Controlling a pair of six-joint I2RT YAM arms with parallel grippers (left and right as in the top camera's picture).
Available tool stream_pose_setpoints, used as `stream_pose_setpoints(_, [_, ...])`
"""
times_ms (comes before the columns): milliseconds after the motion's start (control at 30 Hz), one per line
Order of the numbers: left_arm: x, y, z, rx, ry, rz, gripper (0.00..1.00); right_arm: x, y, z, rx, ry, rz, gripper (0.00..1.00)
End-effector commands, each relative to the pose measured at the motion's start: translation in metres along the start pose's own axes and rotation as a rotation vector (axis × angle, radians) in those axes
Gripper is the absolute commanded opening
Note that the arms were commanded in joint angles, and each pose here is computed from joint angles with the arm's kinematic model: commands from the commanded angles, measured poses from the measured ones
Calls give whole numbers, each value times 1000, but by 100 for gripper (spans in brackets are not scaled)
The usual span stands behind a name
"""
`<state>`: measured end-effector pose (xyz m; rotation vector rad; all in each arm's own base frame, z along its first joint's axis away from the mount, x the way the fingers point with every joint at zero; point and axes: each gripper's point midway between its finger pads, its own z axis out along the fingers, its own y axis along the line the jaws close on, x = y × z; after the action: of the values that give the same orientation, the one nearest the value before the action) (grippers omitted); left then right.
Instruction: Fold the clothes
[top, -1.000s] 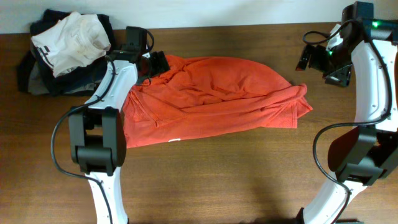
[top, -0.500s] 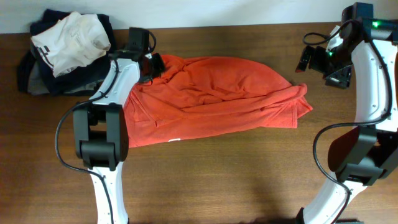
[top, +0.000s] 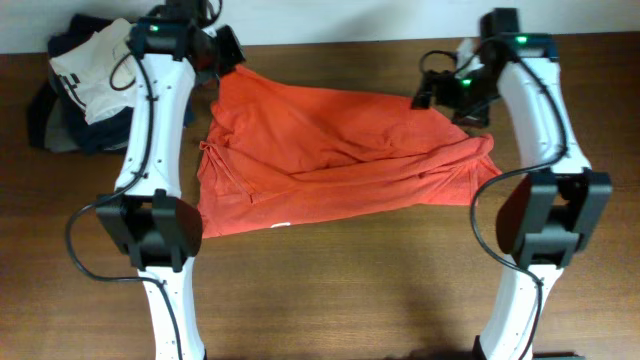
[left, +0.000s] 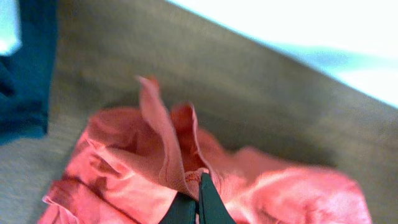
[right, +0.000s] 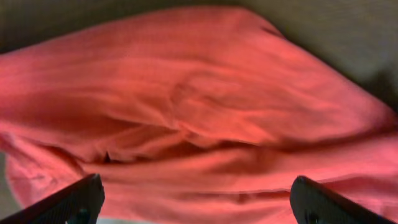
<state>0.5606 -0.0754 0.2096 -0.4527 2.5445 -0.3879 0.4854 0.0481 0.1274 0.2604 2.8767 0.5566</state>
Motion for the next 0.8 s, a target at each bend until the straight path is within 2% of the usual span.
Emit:
stream_pose_setpoints(0, [-30,15,-40,1,-90,-14,1,-16,-21,13,134,-54,-32,99])
stream_pose_setpoints(67, [-32,28,-52,-17,-90,-36,0,-26,-35,15,178,-85,-23,99])
stream_pose_setpoints(233, [-35,41,-56,-34,-87,-58,0,-25,-46,57,174,-35,-17,99])
stream_pose_setpoints(367, [-30,50,-56,-82,-76,-63,1,-49,-24,61,129,-128,-131,100])
stream_pose_setpoints(467, [-28,52,-56,-88,-66,-65,1,-37,-31,85,197,-66,-180,96])
stream_pose_setpoints(567, [-28,52,-56,-88,-66,-65,0,-23,-46,101,276,-5,-176,79])
stream_pose_setpoints(633, [-28,52,-56,-88,-66,-65,1,-23,-56,99,335,-3,-175,52])
stream_pose_setpoints(667, [-28,52,-56,-88,-67,-65,1,-24,-56,99,336,-6,-175,36])
stream_pose_setpoints(700, [-28,52,-56,-88,-66,-65,1,-24,-56,99,336,-6,-175,26])
stream_pose_setpoints(733, [-28,52,-56,-88,-67,-65,1,-24,-56,99,336,-6,-175,10])
stream_pose_setpoints(767, [-28,52,-56,-88,-67,-65,1,-24,-57,98,336,-6,-174,4])
